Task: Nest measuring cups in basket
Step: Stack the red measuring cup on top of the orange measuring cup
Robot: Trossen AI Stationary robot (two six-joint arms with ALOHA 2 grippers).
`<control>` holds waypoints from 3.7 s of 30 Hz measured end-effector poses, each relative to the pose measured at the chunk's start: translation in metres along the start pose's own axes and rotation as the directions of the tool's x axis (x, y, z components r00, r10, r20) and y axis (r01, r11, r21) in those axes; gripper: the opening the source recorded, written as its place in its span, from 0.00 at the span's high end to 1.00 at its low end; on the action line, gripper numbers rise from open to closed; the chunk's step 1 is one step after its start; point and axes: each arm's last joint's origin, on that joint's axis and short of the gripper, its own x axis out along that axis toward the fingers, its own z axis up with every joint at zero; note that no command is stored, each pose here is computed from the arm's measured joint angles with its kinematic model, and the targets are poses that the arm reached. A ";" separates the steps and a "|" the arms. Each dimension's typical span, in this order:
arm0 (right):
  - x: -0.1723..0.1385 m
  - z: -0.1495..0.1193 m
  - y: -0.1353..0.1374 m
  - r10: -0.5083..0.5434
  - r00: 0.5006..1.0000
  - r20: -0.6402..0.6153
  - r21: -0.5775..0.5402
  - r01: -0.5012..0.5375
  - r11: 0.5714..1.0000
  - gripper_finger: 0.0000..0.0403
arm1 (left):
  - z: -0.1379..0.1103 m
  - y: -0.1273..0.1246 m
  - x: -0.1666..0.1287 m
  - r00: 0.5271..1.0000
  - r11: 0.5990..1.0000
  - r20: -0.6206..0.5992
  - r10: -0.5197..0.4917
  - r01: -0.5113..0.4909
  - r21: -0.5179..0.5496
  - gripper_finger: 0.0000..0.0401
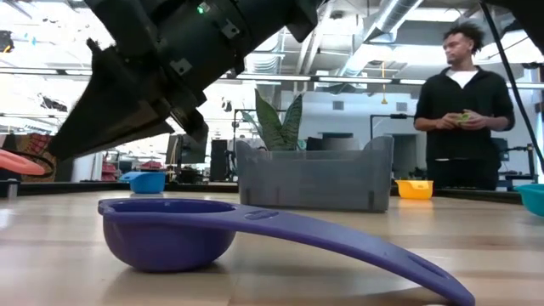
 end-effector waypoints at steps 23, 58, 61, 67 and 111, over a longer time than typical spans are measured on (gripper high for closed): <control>-0.005 0.009 0.010 0.034 0.999 0.006 -0.080 -0.033 0.996 0.97 | 0.008 0.010 -0.001 0.992 0.993 0.059 0.112 -0.114 0.026 0.69; -0.010 -0.011 0.035 -0.188 0.981 -0.050 0.277 0.195 0.941 0.98 | 0.012 0.020 -0.029 0.973 0.982 0.132 0.187 -0.191 0.013 0.69; -0.012 -0.014 0.038 -0.248 0.968 -0.042 0.222 0.252 0.942 0.99 | 0.007 0.022 -0.029 0.978 0.984 0.117 0.172 -0.176 0.026 0.69; 0.002 -0.015 0.020 -0.242 0.970 -0.032 0.294 0.240 0.925 0.98 | 0.001 0.021 -0.016 0.986 0.989 0.104 0.132 -0.139 0.060 0.69; 0.015 -0.028 0.052 0.110 0.991 -0.071 0.197 -0.094 0.976 0.97 | 0.024 -0.015 -0.010 0.989 0.998 0.142 -0.028 0.035 -0.047 0.69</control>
